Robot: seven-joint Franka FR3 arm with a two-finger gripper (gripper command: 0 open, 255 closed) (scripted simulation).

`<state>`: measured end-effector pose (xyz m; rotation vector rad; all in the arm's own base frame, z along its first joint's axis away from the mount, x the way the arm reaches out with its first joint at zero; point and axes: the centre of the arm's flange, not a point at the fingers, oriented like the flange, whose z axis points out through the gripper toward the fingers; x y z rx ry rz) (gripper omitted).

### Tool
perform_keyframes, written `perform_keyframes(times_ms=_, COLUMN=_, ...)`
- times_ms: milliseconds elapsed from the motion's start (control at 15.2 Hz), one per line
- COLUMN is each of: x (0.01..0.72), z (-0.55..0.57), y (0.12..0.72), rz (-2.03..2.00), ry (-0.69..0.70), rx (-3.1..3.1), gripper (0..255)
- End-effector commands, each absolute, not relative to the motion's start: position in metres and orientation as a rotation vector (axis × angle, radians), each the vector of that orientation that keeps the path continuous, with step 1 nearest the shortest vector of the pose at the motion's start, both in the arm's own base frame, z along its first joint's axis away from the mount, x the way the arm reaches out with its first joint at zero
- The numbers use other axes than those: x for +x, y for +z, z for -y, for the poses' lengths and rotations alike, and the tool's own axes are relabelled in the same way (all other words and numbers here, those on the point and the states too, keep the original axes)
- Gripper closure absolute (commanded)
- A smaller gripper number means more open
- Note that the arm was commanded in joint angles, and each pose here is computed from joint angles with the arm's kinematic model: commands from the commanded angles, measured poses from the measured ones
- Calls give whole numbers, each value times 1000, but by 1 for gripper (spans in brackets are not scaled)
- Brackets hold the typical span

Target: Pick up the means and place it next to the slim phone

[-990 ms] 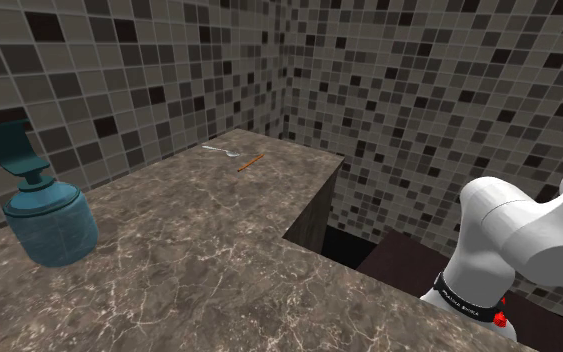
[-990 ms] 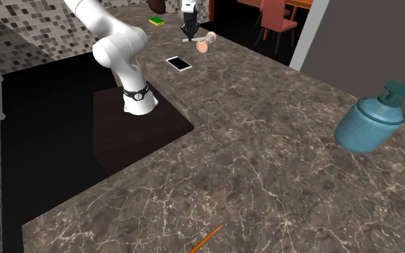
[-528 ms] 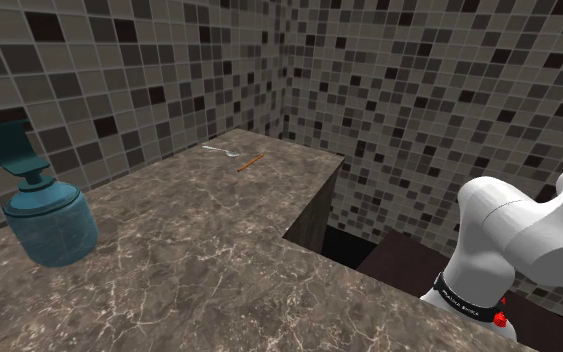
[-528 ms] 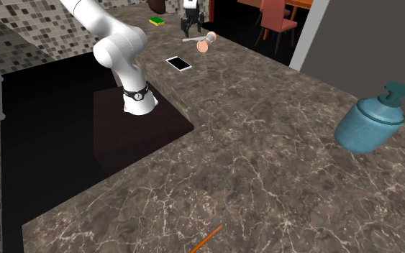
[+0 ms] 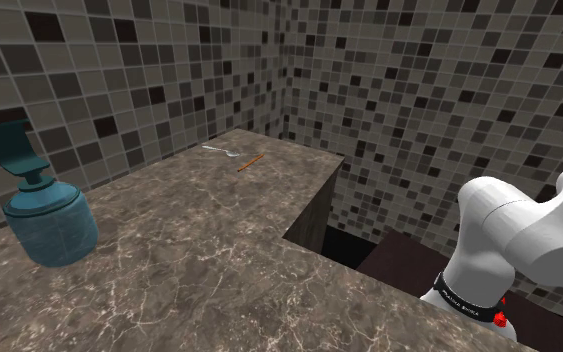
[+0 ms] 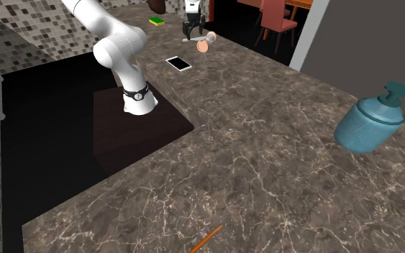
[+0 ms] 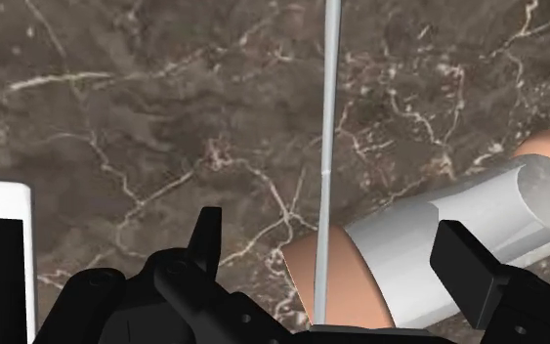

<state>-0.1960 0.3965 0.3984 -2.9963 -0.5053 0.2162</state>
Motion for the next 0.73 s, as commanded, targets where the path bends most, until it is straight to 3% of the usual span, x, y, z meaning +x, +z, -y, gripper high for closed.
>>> perform_keyframes(times_ms=0, x=-197, z=-397, y=390, rz=505, ry=216, rx=-2996, gripper=0)
perform_keyframes(times_ms=462, x=-197, z=-396, y=390, rz=505, ry=216, rx=-2996, gripper=0)
perform_keyframes(times_ms=528, x=-197, z=-396, y=390, rz=505, ry=216, rx=-2996, gripper=255)
perform_keyframes(times_ms=660, x=-197, z=-396, y=390, rz=505, ry=216, rx=-2996, gripper=255)
